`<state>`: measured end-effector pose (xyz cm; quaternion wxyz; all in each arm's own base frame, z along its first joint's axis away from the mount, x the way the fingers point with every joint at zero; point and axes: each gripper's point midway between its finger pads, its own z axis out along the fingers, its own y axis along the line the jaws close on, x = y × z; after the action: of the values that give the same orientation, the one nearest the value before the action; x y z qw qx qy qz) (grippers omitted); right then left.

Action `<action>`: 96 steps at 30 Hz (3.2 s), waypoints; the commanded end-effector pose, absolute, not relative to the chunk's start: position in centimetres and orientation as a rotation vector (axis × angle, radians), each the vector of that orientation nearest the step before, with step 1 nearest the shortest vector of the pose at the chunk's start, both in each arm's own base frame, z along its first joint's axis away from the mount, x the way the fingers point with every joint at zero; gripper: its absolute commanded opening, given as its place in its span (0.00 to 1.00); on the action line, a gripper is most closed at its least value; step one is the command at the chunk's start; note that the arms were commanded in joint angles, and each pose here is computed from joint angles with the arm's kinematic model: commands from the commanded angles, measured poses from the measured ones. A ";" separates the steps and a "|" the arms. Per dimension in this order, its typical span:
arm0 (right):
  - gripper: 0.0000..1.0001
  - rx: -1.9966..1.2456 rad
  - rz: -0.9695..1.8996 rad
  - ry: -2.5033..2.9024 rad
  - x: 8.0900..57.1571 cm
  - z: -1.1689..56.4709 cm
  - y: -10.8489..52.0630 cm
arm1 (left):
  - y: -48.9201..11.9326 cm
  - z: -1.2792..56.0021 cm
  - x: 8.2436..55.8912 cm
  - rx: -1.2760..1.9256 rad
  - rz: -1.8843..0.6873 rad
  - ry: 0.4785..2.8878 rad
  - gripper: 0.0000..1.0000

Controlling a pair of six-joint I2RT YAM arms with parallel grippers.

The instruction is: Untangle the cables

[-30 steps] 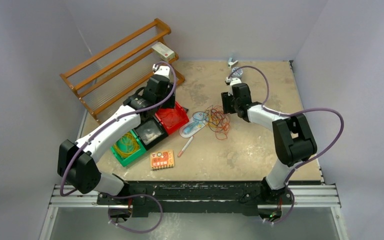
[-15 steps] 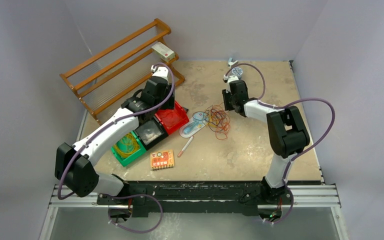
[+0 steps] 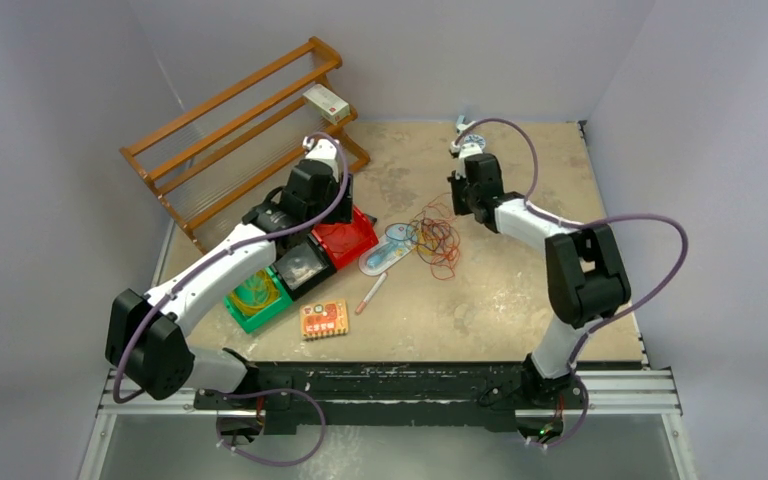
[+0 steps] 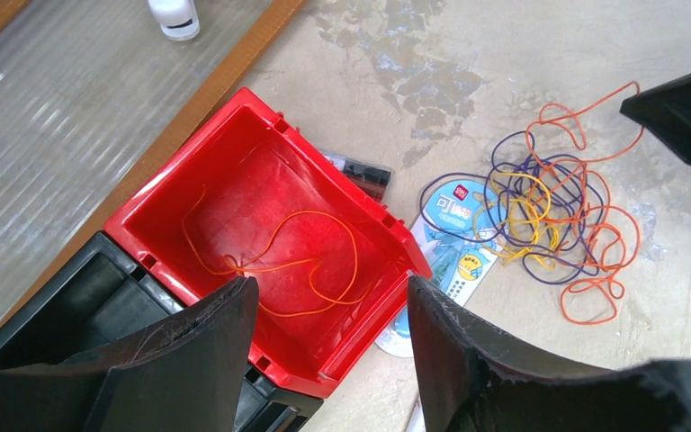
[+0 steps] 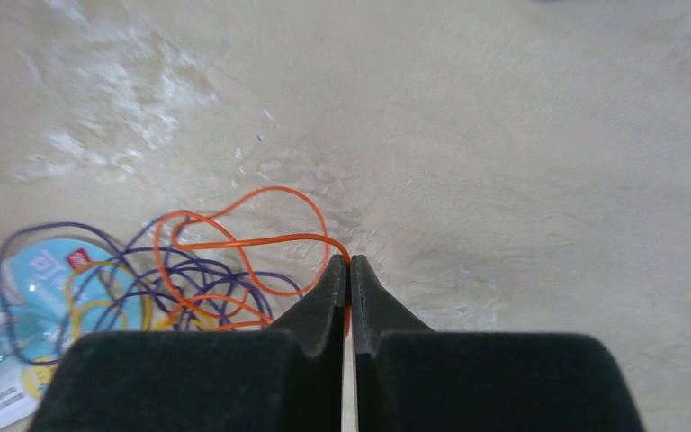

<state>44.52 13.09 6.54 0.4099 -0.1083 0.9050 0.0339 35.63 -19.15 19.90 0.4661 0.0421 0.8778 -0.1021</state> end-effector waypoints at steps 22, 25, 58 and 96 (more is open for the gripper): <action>0.00 -0.549 0.283 1.655 39.9 30.0 15.8 | -25.7 31.6 36.4 0.323 -0.664 1.701 0.72; 0.00 -0.574 0.291 1.666 39.5 29.9 16.0 | -27.4 33.4 36.0 0.411 -0.742 1.529 0.73; 0.00 -0.623 0.374 1.655 37.5 29.1 16.9 | -41.5 29.1 37.9 0.740 -0.885 1.374 0.30; 0.69 -0.485 0.602 1.274 37.2 27.1 19.5 | -38.2 38.8 39.2 0.422 -0.854 1.447 0.00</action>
<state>36.13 18.17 23.09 0.6875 -0.2116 0.6496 0.2462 40.20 -39.19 31.79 0.6109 0.2182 0.6756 -0.3503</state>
